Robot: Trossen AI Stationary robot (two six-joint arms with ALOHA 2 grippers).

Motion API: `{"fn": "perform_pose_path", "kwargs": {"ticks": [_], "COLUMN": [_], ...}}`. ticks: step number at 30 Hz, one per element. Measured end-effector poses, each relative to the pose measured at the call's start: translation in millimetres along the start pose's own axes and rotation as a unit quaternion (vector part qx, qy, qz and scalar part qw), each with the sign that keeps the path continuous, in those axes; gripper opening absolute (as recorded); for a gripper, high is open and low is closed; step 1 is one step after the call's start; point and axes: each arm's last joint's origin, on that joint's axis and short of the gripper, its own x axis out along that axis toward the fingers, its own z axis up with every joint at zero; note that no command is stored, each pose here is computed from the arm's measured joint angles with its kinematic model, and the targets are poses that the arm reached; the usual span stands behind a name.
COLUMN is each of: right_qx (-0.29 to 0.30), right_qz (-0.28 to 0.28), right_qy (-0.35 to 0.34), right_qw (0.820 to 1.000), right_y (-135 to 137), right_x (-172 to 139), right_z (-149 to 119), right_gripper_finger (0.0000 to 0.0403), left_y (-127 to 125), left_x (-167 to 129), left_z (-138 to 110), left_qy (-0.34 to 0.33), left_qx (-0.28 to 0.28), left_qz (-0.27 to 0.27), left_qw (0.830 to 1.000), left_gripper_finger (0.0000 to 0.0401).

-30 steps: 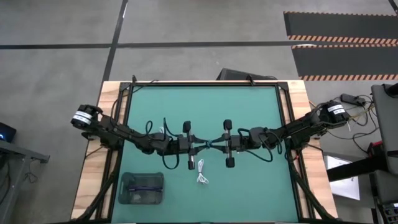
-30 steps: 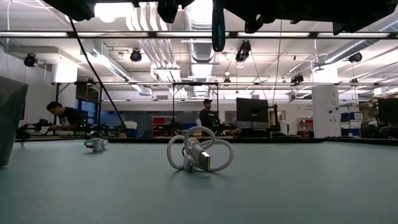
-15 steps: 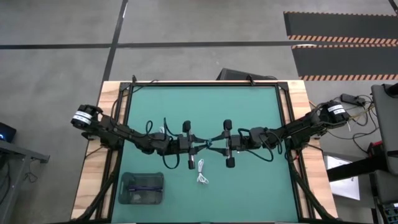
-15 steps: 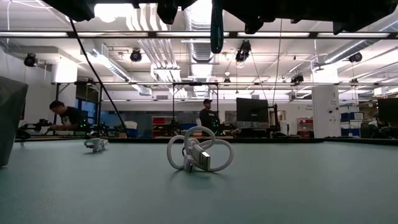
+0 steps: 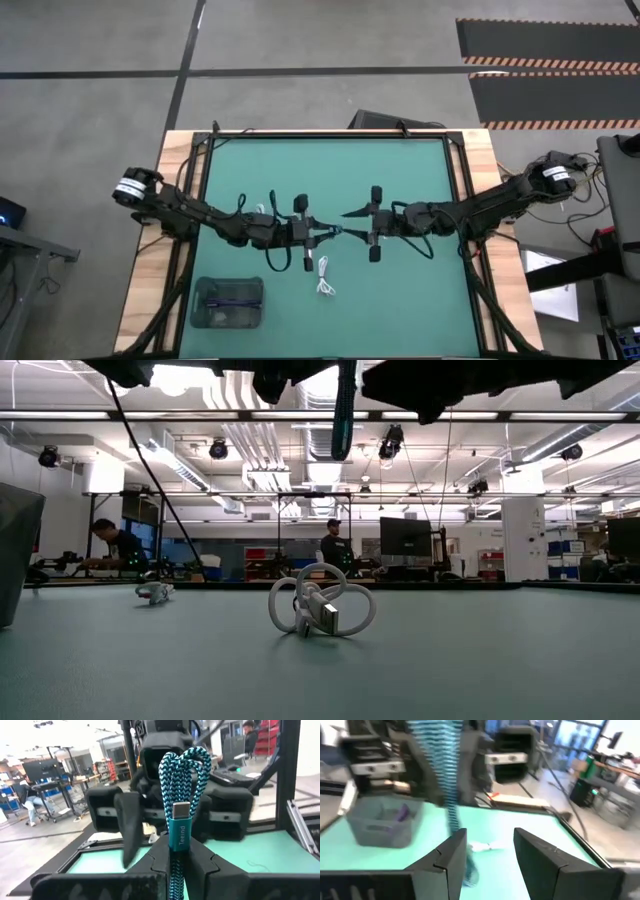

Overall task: Pick and place USB-C Cables
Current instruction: Put the blue black charger cable into the black bin

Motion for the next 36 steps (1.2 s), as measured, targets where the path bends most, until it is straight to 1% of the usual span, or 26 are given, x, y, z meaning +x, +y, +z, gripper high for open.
{"fn": "perform_pose_path", "kwargs": {"ticks": [5,8,11,16,19,21,23,28,32,34,36], "right_qx": [-0.006,-0.012,-0.016,-0.027,-0.034,-0.038,-0.044,-0.055,-0.063,-0.067,-0.072], "right_qz": [-0.039,-0.059,-0.063,-0.063,-0.064,-0.065,-0.066,-0.067,-0.067,-0.068,-0.069], "right_qy": [0.026,0.033,0.033,0.026,0.019,0.014,0.012,0.007,0.006,0.004,0.003], "right_qw": [0.999,0.998,0.997,0.997,0.997,0.997,0.997,0.996,0.996,0.995,0.995], "right_y": [-6,-9,-11,-13,-14,-15,-15,-16,-17,-17,-18], "right_x": [-10,-15,-19,-24,-27,-28,-29,-31,-32,-32,-33], "right_z": [4,7,10,15,18,20,21,23,24,25,26], "right_gripper_finger": [0.0146,0.0140,0.0134,0.0127,0.0123,0.0121,0.0121,0.0123,0.0118,0.0115,0.0112], "left_y": [0,0,0,1,1,-1,-3,-8,-12,-13,-13], "left_x": [1,2,-1,-5,-11,-12,-17,-21,-26,-29,-32], "left_z": [5,9,13,24,29,35,38,53,64,67,68], "left_qy": [0.036,0.073,0.124,0.197,0.252,0.271,0.300,0.328,0.357,0.374,0.403], "left_qx": [0.003,0.002,0.006,-0.007,-0.011,-0.019,-0.022,-0.061,-0.101,-0.135,-0.168], "left_qz": [-0.008,-0.014,-0.022,-0.029,-0.033,-0.037,-0.045,-0.071,-0.089,-0.100,-0.118], "left_qw": [0.999,0.997,0.992,0.980,0.967,0.962,0.953,0.940,0.924,0.912,0.892], "left_gripper_finger": [0.0013,0.0013,0.0013,0.0013,0.0013,0.0013,0.0013,0.0013,0.0013,0.0013,0.0013]}}
